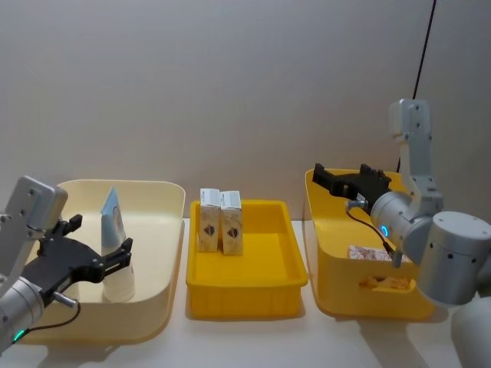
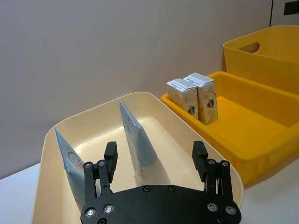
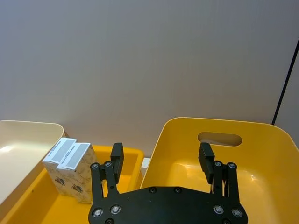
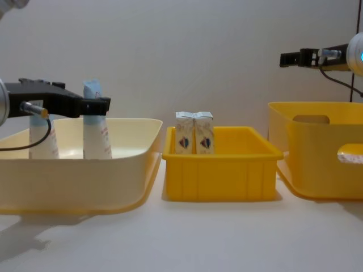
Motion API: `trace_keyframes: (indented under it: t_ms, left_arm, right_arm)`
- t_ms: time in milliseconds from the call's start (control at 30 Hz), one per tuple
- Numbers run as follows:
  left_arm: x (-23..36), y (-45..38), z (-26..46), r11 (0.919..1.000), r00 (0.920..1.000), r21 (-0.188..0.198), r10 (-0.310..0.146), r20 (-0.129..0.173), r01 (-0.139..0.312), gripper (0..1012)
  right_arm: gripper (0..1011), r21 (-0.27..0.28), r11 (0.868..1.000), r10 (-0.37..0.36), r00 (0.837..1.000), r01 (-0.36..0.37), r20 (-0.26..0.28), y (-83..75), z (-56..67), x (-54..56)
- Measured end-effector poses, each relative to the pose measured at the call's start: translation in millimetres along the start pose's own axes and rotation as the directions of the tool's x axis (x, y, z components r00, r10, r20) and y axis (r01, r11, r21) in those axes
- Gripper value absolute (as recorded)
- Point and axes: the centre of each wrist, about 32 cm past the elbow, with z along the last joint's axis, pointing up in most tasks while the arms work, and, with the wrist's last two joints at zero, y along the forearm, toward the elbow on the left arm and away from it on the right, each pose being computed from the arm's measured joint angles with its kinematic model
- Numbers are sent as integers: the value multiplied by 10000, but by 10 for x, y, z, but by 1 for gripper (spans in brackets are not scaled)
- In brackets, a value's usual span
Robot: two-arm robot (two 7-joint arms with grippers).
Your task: Bimanual collaborative sorting of washing and personal care products
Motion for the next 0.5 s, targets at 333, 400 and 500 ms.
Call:
trace_keyframes:
  t_ms: [333,400,500]
  left_arm:
    - [85,-126,-52,9988,9993,346,-346,121,342,1000]
    - [96,-146,-63,9984,9991,412,-396,141,390,1000]
    - [116,-179,-86,9976,9988,531,-462,171,452,1000]
  right_arm:
    - [1001,0,10000,0,10000,0,0,0,0,0]
    - [1001,0,10000,0,10000,0,0,0,0,0]
    - [1001,0,10000,-1,10000,1,0,0,0,0]
